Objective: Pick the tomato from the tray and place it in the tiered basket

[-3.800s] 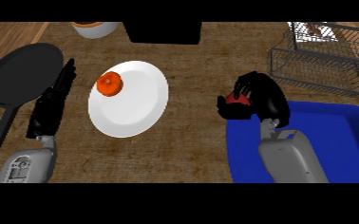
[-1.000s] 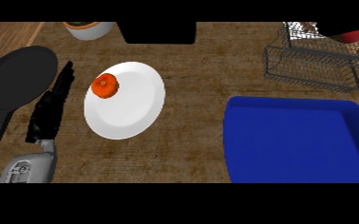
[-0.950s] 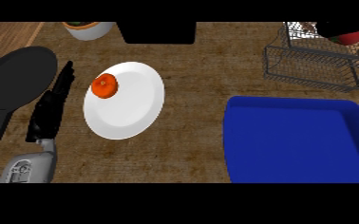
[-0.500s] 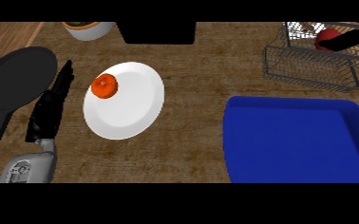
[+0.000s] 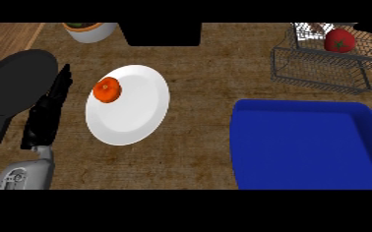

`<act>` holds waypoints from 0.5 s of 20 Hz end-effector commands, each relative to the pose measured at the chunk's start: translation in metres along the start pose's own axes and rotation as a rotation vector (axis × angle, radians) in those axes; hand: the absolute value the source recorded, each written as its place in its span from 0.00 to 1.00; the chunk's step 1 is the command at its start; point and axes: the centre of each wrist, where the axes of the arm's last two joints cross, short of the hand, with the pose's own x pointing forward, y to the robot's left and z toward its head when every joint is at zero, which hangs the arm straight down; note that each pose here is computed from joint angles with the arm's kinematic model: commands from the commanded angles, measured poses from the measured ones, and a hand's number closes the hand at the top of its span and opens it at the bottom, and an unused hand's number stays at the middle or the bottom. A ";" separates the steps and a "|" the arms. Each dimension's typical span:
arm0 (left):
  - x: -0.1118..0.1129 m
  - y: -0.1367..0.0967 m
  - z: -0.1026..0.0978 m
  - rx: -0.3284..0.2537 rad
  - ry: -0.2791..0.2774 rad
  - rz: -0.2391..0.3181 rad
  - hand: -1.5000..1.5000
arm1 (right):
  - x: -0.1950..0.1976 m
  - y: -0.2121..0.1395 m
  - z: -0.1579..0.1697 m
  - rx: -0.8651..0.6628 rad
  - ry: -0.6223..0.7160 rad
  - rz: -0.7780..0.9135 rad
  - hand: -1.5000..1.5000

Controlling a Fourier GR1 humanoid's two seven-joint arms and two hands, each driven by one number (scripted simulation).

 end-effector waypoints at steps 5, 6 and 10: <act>-0.011 0.006 -0.001 0.039 0.030 -0.010 0.50 | -0.029 -0.081 0.007 -0.012 0.157 -0.107 0.00; 0.007 0.009 -0.001 0.014 0.012 0.008 0.50 | -0.032 -0.102 0.000 -0.021 0.175 -0.148 0.00; -0.008 0.013 0.006 0.046 0.025 -0.002 0.50 | -0.085 -0.119 0.035 0.030 0.214 -0.132 0.00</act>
